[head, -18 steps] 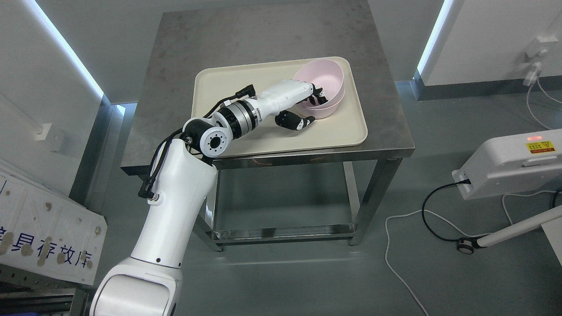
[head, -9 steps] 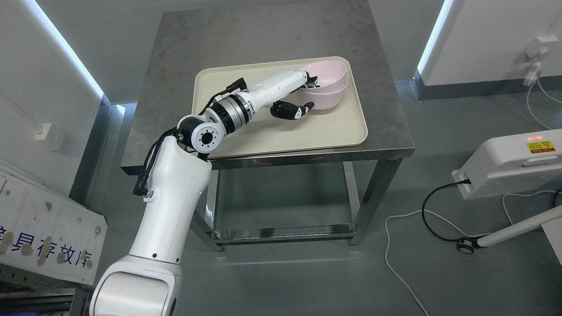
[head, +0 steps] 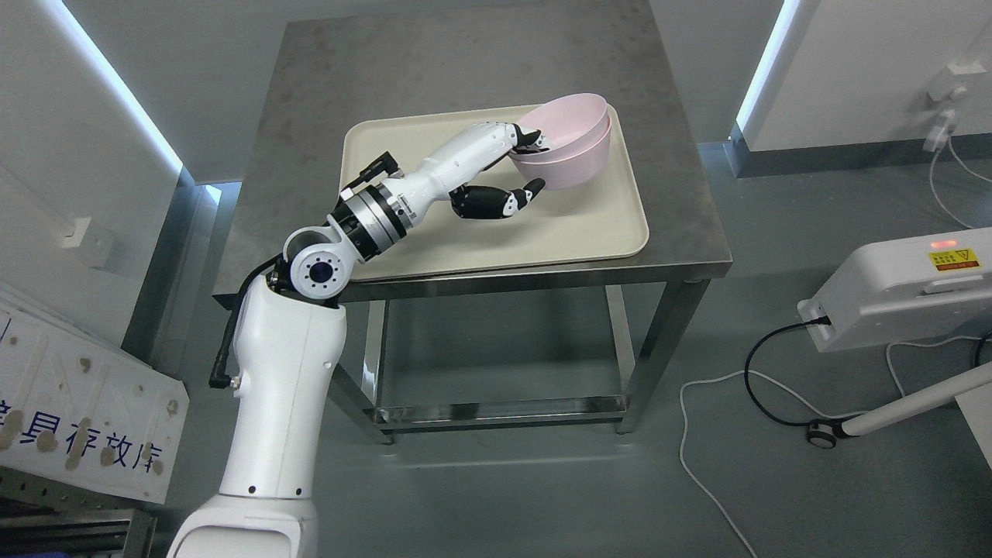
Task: Stack pink IKEA bowls on left shelf middle
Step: 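Lift the stacked bowls while the robot turns toward the blue bins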
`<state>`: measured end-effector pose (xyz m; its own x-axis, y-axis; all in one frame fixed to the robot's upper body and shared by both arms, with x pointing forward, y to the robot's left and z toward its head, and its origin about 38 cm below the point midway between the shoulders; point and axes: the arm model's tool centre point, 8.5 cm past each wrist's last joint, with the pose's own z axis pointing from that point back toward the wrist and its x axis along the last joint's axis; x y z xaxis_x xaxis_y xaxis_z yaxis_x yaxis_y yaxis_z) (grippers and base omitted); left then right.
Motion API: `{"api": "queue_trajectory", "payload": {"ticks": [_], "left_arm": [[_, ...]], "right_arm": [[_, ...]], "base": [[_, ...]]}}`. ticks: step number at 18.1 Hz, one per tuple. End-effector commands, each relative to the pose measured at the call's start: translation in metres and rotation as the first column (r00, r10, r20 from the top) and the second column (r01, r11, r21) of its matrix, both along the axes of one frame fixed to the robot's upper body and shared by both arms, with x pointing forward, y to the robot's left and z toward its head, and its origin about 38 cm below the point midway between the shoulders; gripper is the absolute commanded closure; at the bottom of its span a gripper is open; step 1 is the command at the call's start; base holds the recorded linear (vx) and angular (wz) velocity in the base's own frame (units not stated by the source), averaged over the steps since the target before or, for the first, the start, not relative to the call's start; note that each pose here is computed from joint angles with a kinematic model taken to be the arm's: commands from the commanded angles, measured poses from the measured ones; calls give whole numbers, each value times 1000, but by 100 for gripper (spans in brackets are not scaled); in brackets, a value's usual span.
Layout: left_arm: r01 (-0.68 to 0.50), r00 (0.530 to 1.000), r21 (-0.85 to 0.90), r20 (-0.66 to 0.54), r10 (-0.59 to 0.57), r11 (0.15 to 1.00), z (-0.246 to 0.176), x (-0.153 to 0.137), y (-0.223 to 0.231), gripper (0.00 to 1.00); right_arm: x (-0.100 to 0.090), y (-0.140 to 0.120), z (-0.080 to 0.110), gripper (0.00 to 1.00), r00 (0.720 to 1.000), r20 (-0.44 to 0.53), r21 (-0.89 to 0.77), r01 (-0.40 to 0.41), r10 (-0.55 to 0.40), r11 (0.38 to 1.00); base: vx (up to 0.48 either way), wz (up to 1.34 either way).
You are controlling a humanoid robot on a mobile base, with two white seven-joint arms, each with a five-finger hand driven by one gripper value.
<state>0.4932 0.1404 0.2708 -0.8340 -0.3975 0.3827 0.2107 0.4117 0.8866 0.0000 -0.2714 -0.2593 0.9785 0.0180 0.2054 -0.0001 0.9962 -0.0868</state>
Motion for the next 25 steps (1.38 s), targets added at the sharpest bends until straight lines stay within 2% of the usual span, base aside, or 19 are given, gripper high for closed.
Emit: {"api": "queue_trajectory", "payload": {"ticks": [1, 12, 22, 25], "left_arm": [[-17, 979, -153, 199, 48, 988, 21, -47, 54, 100], [-42, 979, -196, 186, 80, 980, 7, -54, 61, 99], [-35, 983, -255, 163, 79, 966, -4, -61, 68, 98], [-70, 988, -299, 110, 107, 952, -25, -70, 84, 98]], "right_arm": [[6, -11, 1, 0, 1000, 17, -18, 4, -4, 1000], [6, -11, 1, 0, 1000, 17, -18, 4, -4, 1000], [6, -11, 1, 0, 1000, 17, -18, 4, -4, 1000], [6, -11, 1, 0, 1000, 17, -18, 4, -4, 1000]], "base": [[0, 0], [-52, 0], [-314, -102], [-367, 85]]}}
